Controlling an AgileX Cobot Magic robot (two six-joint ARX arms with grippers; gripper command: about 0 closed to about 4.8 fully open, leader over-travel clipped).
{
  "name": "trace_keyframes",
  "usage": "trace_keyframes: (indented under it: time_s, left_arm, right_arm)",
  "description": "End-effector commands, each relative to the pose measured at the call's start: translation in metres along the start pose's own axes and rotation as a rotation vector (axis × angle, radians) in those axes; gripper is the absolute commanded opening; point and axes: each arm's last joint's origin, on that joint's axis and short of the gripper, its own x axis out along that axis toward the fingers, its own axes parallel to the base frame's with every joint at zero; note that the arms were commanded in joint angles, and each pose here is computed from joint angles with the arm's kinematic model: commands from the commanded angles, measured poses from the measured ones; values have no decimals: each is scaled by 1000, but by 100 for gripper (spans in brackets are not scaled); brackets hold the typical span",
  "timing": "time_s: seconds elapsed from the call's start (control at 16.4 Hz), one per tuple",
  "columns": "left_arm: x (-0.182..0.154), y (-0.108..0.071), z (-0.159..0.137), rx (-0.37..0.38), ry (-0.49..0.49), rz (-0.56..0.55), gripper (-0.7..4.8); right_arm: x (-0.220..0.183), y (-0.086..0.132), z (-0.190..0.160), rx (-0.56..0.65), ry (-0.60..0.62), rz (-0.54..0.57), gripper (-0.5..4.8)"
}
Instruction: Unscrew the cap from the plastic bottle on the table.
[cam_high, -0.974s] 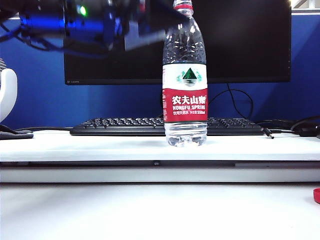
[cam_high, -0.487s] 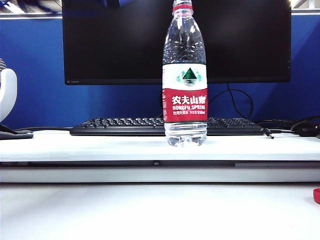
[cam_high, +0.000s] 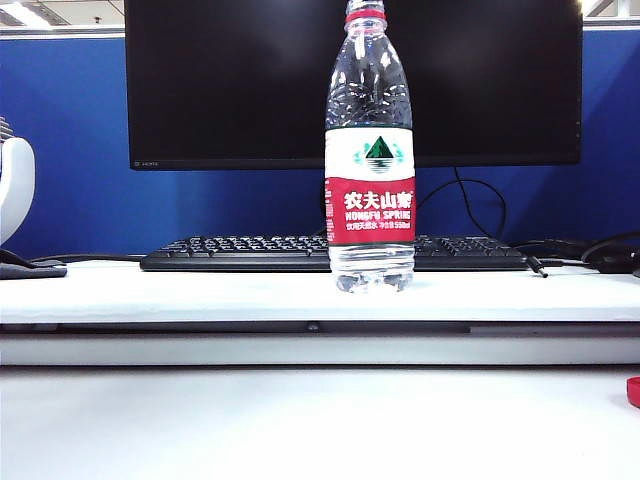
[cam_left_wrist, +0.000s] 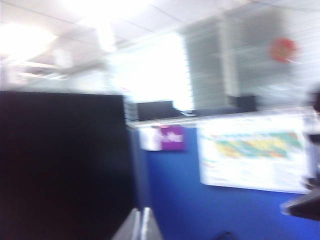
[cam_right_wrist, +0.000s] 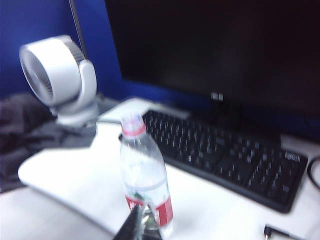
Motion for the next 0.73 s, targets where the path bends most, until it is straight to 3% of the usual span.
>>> trace_keyframes:
  time_s: [0.06, 0.18, 0.43, 0.49, 0.55, 0.73]
  left_arm:
    - [-50, -16, 29, 57, 99, 209, -6]
    - [-82, -29, 43, 59, 105, 251, -6]
    - [-158, -57, 46, -9, 190, 383, -6]
    - [-167, -60, 44, -11, 220, 425, -5]
    - [-174, -62, 43, -35, 322, 443, -5]
    - [-178, -64, 34, -62, 451, 430, -5]
  right_arm:
    - [-10, 2, 3, -8, -56, 2, -6]
    - [-14, 3, 3, -11, -72, 4, -6]
    - [-22, 6, 0, -13, -68, 58, -6]
    - [-25, 7, -1, -14, -74, 65, -6]
    - [-28, 7, -2, -15, -75, 65, -6]
    - [-40, 9, -9, -15, -71, 58, -6]
